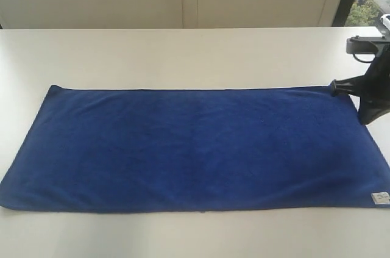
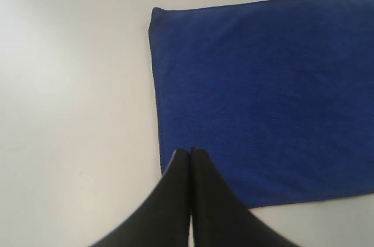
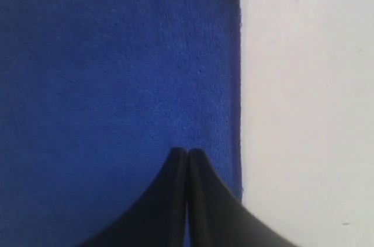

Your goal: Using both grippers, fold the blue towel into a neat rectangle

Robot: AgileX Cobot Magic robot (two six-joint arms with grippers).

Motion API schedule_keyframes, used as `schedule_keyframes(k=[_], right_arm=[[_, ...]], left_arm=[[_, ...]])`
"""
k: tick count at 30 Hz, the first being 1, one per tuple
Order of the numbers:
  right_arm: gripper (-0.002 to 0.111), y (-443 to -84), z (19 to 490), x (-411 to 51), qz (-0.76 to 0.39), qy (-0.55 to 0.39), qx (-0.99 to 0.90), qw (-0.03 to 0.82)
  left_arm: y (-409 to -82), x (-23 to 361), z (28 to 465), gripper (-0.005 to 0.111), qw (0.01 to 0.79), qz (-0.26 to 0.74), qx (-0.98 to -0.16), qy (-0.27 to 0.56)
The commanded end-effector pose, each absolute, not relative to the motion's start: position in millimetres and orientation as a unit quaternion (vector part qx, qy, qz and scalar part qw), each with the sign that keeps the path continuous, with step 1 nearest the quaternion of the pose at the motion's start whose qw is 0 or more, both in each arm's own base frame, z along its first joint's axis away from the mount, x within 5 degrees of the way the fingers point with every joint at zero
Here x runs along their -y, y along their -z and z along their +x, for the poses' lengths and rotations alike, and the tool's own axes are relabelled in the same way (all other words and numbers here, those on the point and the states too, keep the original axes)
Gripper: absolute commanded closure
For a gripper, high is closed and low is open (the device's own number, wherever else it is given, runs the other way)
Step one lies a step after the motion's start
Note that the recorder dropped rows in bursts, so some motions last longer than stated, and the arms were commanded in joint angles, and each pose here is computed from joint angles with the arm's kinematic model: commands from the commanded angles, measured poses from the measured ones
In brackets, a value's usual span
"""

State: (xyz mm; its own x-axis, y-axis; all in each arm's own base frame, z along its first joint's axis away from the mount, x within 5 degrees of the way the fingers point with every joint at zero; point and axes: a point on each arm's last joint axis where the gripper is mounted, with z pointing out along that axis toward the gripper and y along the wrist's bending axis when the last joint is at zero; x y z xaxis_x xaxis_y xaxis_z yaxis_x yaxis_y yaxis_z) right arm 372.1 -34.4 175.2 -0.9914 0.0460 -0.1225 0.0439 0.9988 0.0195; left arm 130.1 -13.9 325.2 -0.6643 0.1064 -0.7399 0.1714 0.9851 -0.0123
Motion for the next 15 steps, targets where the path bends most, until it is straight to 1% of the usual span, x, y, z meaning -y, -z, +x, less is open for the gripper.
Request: schedule_keyframes(k=[1, 4, 5, 7, 10, 11, 13, 15], right_arm=[[0.104, -162.8, 364.0, 40.4, 0.022, 0.006, -0.997, 0.071], [0.091, -158.9, 363.4, 40.8, 0.021, 0.010, -0.996, 0.081], [0.083, -156.3, 362.6, 41.9, 0.019, 0.017, -0.996, 0.085], [0.076, -150.5, 359.8, 47.3, 0.032, 0.021, -0.995, 0.090], [0.074, -149.2, 356.8, 65.0, 0.056, 0.018, -0.994, 0.089], [0.074, -149.3, 356.5, 70.7, 0.062, 0.001, -0.994, 0.095], [0.073, -148.4, 357.2, 67.5, 0.039, -0.030, -0.994, 0.102], [0.067, -145.7, 356.3, 64.7, 0.026, -0.042, -0.993, 0.108]], left_arm=[[-324.4, 13.7, 128.0, 0.107, 0.402, 0.077, -0.911, 0.040], [-324.4, 13.7, 128.0, 0.107, 0.402, 0.077, -0.911, 0.040], [-324.4, 13.7, 128.0, 0.107, 0.402, 0.077, -0.911, 0.040], [-324.4, 13.7, 128.0, 0.107, 0.402, 0.077, -0.911, 0.040], [-324.4, 13.7, 128.0, 0.107, 0.402, 0.077, -0.911, 0.040], [-324.4, 13.7, 128.0, 0.107, 0.402, 0.077, -0.911, 0.040], [-324.4, 13.7, 128.0, 0.107, 0.402, 0.077, -0.911, 0.040], [-324.4, 13.7, 128.0, 0.107, 0.402, 0.077, -0.911, 0.040]])
